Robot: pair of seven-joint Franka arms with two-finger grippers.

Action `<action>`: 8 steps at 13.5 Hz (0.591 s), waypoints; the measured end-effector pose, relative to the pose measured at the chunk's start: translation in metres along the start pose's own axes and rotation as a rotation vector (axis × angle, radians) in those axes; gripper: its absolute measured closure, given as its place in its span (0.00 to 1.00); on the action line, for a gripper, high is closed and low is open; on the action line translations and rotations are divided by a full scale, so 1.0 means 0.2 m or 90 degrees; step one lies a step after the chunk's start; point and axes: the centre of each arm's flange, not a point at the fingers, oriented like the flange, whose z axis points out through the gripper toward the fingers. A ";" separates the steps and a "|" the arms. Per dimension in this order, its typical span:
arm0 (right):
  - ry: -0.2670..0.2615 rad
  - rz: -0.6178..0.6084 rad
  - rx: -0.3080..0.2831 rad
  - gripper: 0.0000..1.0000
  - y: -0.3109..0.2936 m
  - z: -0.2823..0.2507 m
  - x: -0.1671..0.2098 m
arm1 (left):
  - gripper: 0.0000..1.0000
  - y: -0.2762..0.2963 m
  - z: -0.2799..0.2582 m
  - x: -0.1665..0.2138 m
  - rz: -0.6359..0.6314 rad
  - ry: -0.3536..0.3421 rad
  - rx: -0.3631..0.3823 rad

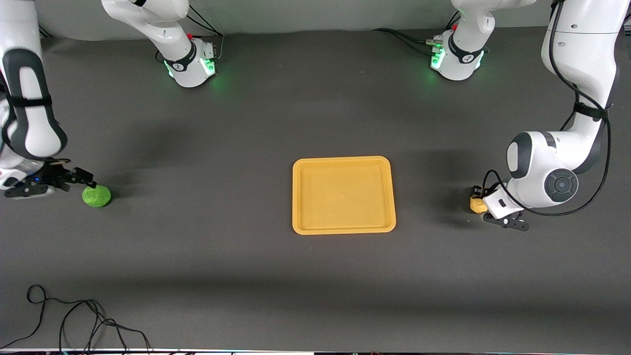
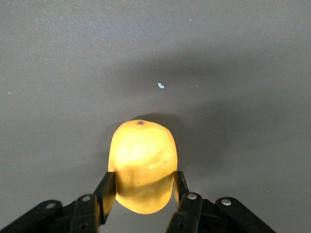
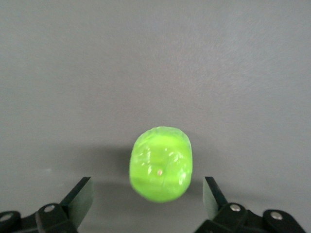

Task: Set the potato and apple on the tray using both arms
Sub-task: 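Close the left gripper on the potato while the right gripper grips the apple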

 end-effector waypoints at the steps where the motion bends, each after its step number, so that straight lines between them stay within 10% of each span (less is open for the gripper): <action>1: 0.002 -0.001 0.003 0.00 0.02 0.09 -0.02 | 0.52 0.00 -0.01 0.00 0.000 0.002 0.001; 8: 0.005 -0.009 -0.005 0.07 0.05 0.23 0.04 | 0.94 -0.02 -0.10 0.04 0.000 0.020 0.006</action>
